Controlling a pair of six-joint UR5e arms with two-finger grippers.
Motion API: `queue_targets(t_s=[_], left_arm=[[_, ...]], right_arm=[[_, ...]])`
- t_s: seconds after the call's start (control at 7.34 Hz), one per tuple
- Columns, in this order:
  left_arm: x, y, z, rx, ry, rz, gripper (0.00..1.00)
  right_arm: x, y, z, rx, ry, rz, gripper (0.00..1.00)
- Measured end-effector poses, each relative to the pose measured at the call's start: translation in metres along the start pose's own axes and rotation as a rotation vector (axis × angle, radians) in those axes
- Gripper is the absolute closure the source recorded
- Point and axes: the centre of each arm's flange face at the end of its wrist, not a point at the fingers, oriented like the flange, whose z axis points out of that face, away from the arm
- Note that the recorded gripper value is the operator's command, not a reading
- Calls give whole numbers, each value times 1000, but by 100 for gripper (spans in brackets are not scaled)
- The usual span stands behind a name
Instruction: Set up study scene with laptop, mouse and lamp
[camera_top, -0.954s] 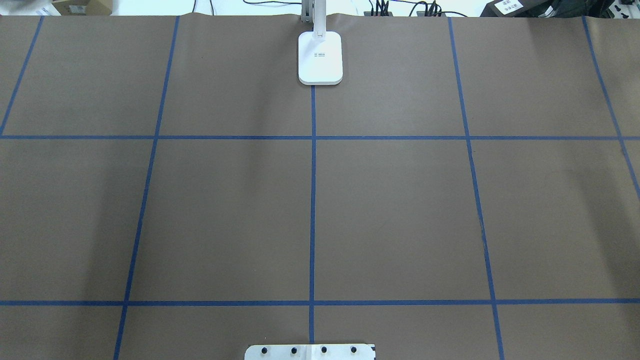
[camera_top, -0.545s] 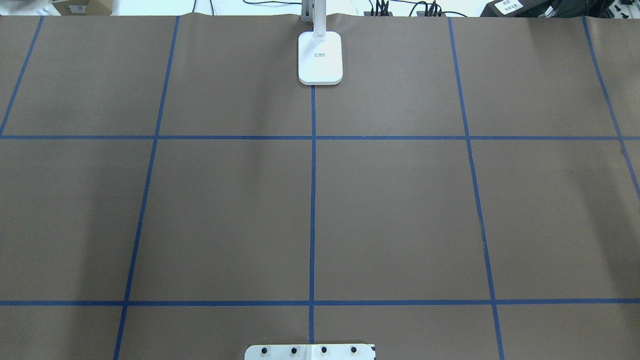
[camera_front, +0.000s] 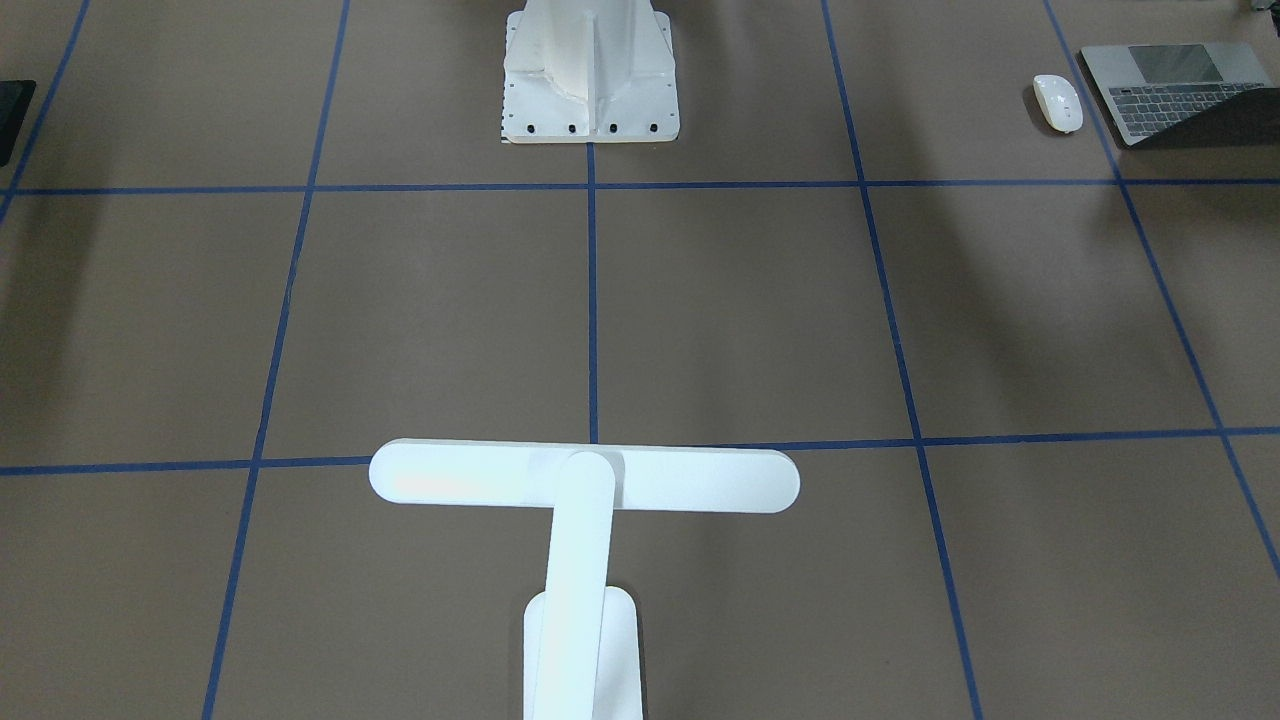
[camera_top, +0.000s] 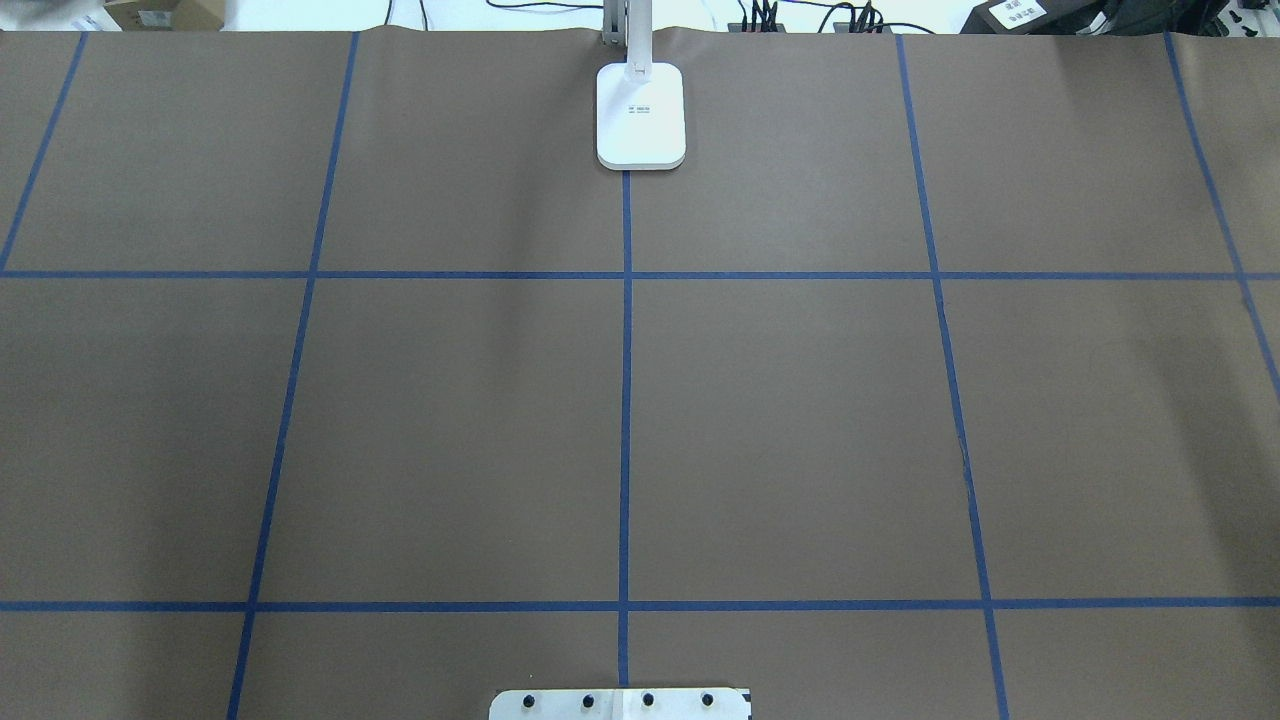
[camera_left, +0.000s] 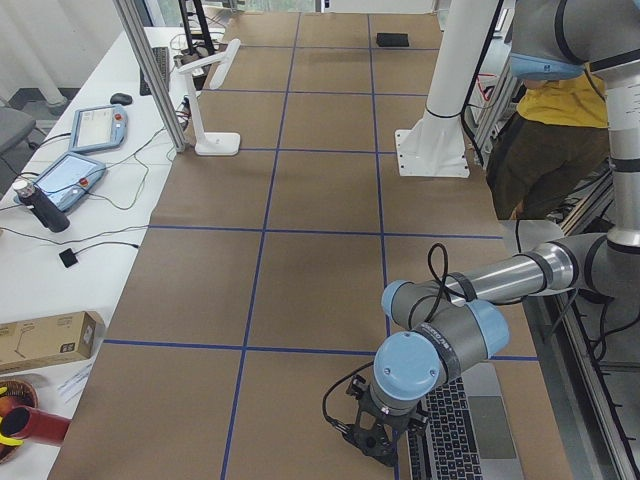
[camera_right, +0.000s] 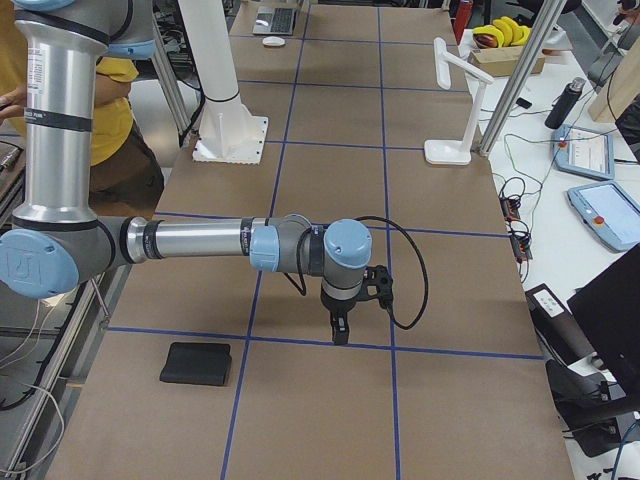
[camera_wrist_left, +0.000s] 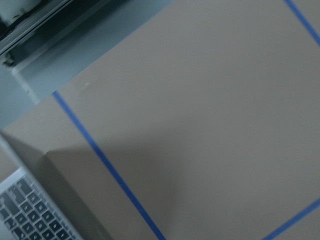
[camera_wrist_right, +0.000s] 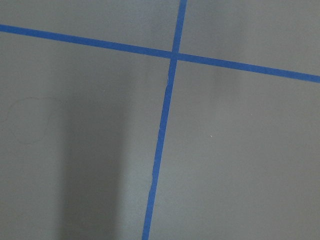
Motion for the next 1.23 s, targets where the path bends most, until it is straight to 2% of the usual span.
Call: queue_targets(t_s=[0.27, 0.54, 0.68, 0.82, 0.95, 1.23], left_arm=[[-12, -1, 11, -39, 11, -214, 13], [-23, -6, 30, -105, 24, -304, 24], [-29, -7, 38, -129, 29, -322, 45], [-35, -6, 44, -142, 30, -330, 81], [-40, -4, 47, -148, 30, -332, 100], [-42, -2, 48, -146, 30, -324, 100]], right_arm=[[0, 0, 0, 0, 0, -1, 0], [-1, -1, -1, 2, 0, -2, 0], [-1, -1, -1, 2, 0, -2, 0], [-1, -1, -1, 2, 0, -3, 0], [-1, -1, -1, 3, 0, -3, 0], [0, -1, -1, 1, 0, -1, 0]])
